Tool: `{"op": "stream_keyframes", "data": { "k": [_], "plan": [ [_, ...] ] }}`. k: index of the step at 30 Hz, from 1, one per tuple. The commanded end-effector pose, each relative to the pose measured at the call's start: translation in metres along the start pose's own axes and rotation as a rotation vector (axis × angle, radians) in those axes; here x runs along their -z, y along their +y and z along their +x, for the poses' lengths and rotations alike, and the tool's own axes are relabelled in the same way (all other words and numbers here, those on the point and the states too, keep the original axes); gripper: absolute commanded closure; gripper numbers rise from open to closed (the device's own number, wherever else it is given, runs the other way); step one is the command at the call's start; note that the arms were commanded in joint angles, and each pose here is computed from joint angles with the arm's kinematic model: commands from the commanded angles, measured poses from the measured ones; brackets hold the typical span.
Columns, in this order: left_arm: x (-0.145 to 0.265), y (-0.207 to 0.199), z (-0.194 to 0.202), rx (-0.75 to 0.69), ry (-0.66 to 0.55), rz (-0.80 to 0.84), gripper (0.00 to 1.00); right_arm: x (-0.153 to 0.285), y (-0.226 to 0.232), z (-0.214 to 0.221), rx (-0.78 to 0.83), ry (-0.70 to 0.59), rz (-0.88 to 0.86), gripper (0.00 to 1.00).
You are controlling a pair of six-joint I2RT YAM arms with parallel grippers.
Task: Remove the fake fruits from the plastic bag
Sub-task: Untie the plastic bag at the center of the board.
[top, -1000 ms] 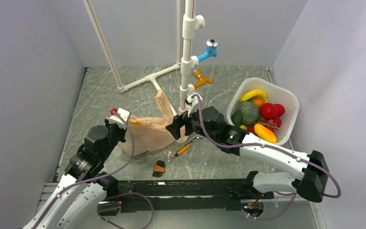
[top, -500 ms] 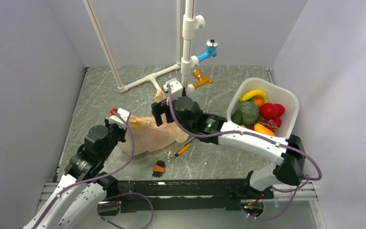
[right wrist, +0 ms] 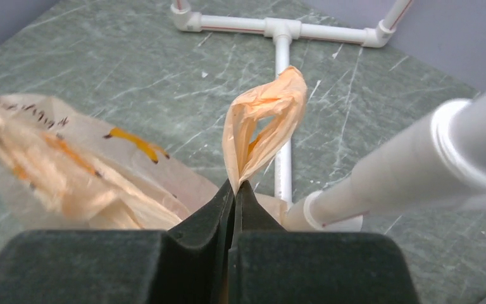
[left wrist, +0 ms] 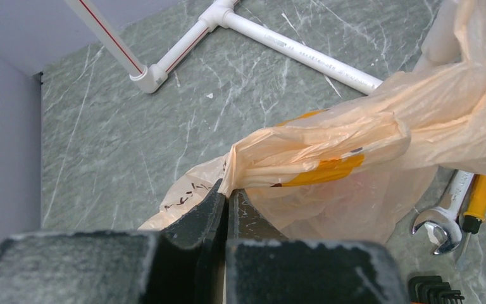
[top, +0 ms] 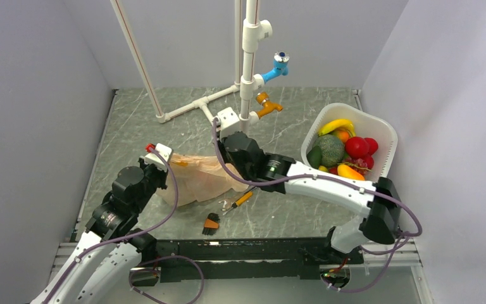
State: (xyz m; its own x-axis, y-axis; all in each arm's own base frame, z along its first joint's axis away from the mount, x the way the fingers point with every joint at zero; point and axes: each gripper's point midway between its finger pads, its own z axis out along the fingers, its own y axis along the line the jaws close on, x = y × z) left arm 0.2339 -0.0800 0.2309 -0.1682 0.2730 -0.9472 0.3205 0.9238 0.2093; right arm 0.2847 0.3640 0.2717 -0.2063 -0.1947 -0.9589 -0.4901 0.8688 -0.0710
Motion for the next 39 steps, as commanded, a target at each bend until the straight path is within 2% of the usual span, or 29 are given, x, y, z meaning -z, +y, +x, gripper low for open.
{"op": "stream_keyframes", "data": {
  "k": [1,3,4,7,10,13,15,18,22,26,28,30,32,34,36,39],
  "plan": [
    [0.009,0.001,-0.022,0.083,-0.062,0.002,0.79,0.027,0.011,-0.029,-0.05,-0.119,-0.165,1.0],
    [0.015,-0.008,-0.029,0.161,-0.078,0.05,0.44,0.03,0.017,-0.029,-0.079,-0.107,-0.206,1.0],
    [0.018,-0.014,-0.032,0.209,-0.071,0.084,0.34,0.031,0.02,-0.027,-0.086,-0.09,-0.228,1.0],
    [0.025,-0.036,-0.036,0.323,-0.012,0.191,0.24,0.035,0.025,-0.02,-0.09,-0.072,-0.265,1.0],
    [0.036,-0.045,-0.043,0.363,0.058,0.247,0.22,0.036,0.022,-0.013,-0.108,-0.064,-0.268,1.0],
    [0.046,-0.042,-0.057,0.364,0.052,0.257,0.22,0.036,0.021,-0.007,-0.124,-0.038,-0.289,1.0],
    [0.05,-0.045,-0.065,0.329,0.03,0.298,0.21,0.035,0.02,-0.005,-0.125,-0.033,-0.29,1.0],
    [0.053,-0.066,-0.073,0.235,0.008,0.444,0.23,0.036,0.017,-0.006,-0.136,-0.029,-0.288,1.0],
    [0.053,-0.087,-0.066,0.112,0.022,0.59,0.23,0.041,0.018,-0.014,-0.152,-0.047,-0.311,1.0],
    [0.052,-0.078,-0.057,0.071,0.031,0.543,0.21,0.041,0.013,-0.015,-0.164,-0.046,-0.303,1.0],
    [0.053,-0.061,-0.056,0.115,0.046,0.435,0.21,0.041,0.011,-0.014,-0.171,-0.043,-0.306,1.0],
    [0.06,-0.048,-0.05,0.221,0.088,0.338,0.22,0.041,0.01,-0.011,-0.178,-0.042,-0.312,1.0],
    [0.075,-0.029,-0.037,0.434,0.201,0.171,0.24,0.039,0.006,-0.01,-0.194,-0.037,-0.312,1.0],
    [0.093,-0.025,-0.042,0.617,0.227,0.115,0.21,0.039,0.006,-0.01,-0.216,-0.034,-0.324,1.0],
    [0.106,-0.037,-0.055,0.75,0.149,0.199,0.19,0.04,0.006,-0.011,-0.224,-0.041,-0.335,1.0],
    [0.119,-0.047,-0.066,0.948,-0.007,0.296,0.22,0.04,0.006,-0.012,-0.224,-0.047,-0.335,1.0]
  ]
}}
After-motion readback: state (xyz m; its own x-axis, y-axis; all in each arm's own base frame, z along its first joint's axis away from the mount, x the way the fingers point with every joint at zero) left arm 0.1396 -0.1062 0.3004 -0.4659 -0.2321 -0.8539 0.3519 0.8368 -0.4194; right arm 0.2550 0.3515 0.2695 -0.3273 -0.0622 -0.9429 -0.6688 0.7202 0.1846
